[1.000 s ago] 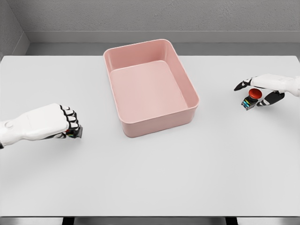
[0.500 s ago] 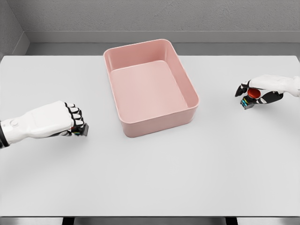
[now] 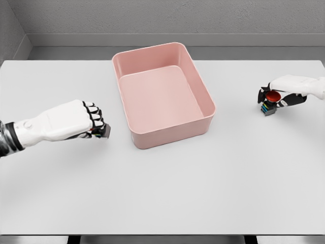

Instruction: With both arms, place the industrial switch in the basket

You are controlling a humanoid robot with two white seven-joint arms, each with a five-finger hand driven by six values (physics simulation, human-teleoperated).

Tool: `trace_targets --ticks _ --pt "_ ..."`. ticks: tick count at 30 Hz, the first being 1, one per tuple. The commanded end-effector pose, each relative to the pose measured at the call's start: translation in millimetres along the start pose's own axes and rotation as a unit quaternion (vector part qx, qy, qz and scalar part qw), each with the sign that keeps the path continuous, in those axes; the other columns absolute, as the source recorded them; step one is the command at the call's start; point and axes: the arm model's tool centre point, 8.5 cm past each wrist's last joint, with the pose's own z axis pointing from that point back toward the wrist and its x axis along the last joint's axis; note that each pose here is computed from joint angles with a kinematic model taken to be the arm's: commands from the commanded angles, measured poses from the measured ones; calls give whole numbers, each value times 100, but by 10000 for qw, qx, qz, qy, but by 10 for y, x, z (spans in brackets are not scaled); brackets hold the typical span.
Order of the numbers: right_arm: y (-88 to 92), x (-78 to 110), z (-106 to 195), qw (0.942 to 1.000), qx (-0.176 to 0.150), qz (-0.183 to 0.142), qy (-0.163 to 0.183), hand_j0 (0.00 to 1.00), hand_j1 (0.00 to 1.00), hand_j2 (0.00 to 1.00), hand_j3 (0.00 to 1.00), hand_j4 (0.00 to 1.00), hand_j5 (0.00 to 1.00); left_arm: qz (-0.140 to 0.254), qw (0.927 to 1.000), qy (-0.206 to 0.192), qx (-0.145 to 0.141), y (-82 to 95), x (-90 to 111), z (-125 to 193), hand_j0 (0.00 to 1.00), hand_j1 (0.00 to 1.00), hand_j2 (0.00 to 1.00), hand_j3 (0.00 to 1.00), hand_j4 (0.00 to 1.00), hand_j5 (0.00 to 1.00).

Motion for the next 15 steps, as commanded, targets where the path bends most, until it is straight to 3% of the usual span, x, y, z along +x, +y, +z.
trace_targets --ticks 1,15 --pt "-32 27 -2 10000 -14 9 -41 48 48 48 48 48 48 106 9999 -110 13 -58 59 -80 35 35 35 35 35 35" --pt "-395 302 -3 9980 -200 462 -375 47 47 47 47 47 47 -179 9991 -152 342 255 -35 -198 35 35 35 35 35 35"
